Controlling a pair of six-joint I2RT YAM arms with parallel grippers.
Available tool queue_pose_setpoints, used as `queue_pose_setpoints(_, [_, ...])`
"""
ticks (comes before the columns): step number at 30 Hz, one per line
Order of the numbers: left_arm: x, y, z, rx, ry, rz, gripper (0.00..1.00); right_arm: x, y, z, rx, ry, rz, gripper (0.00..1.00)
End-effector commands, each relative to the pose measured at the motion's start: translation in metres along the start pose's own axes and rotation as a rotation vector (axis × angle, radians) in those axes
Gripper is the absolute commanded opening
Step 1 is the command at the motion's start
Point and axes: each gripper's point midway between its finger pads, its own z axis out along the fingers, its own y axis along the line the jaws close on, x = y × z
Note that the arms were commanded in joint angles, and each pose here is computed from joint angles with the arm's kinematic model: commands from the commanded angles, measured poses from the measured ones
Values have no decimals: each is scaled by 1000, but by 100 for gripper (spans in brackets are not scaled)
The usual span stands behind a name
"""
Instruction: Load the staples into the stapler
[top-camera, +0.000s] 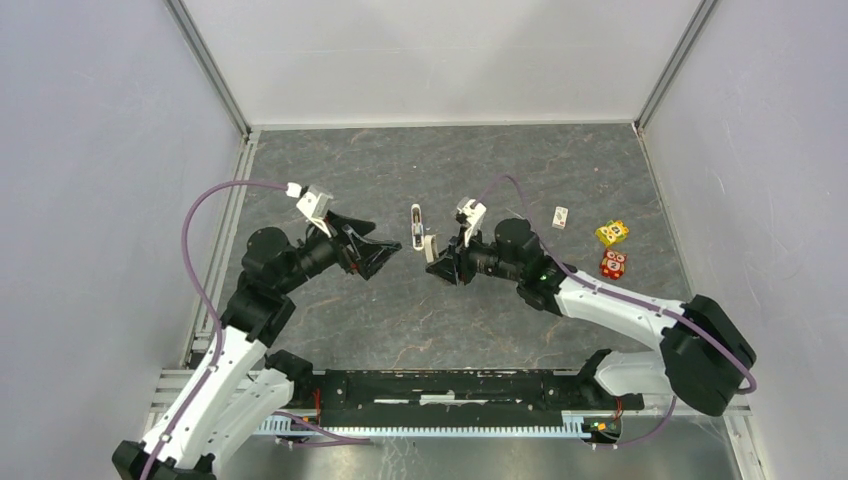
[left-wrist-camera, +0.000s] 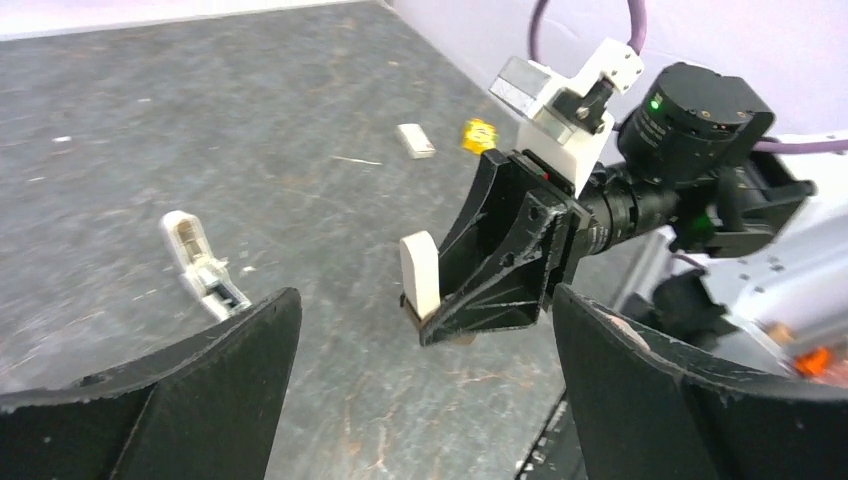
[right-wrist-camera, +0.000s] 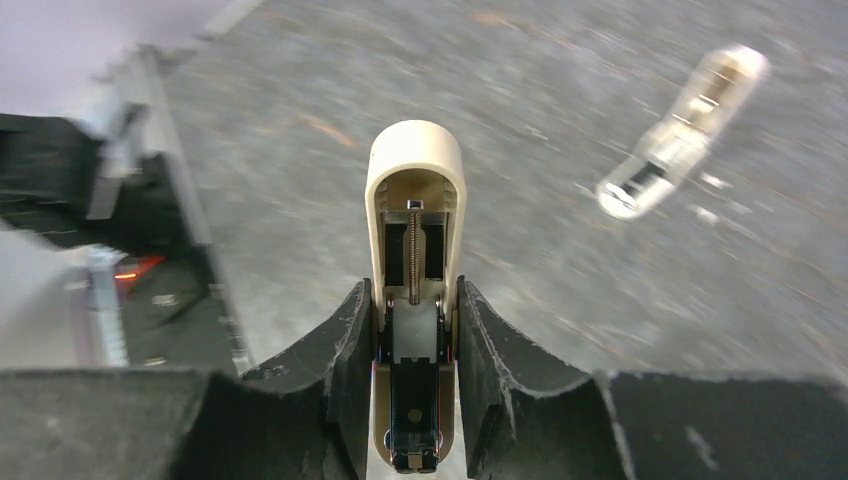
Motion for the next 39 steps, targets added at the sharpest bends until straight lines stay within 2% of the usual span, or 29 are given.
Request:
queue_pose_setpoints(1, [-10, 38, -21, -251, -29, 121, 100, 19, -82, -5, 393, 148, -139, 21])
queue_pose_setpoints(4, [-2, 55, -34, -353, -22, 157, 100, 32, -129, -16, 646, 254, -166, 22])
queue_pose_setpoints(6, [-1, 67, -43, -433, -31, 164, 100, 36, -148, -16, 756, 284, -144, 22])
queue_pose_setpoints(9, [-5, 80, -52, -521, -46, 161, 100, 52, -160, -9, 809, 308, -94, 24])
queue_pose_setpoints(15, [0, 80, -51, -520, -18, 152, 100, 69, -186, -13, 982, 260, -10, 24])
queue_pose_setpoints(19, [-2, 75, -51, -497, -25, 157, 100, 76, -192, -18, 1029, 217, 12, 24])
queue_pose_setpoints(22, [-2, 75, -52, -495, -27, 160, 100, 81, -190, -14, 977, 200, 0, 28])
queue_pose_setpoints(29, [-4, 74, -56, -504, -39, 174, 100, 94, -188, -10, 948, 258, -7, 33])
queue_pose_setpoints(34, [-2, 74, -55, -501, -30, 170, 100, 82, -183, -10, 933, 265, -14, 48])
queue_pose_setpoints(39, [-4, 73, -56, -500, -35, 172, 100, 47, -174, -19, 919, 211, -23, 62])
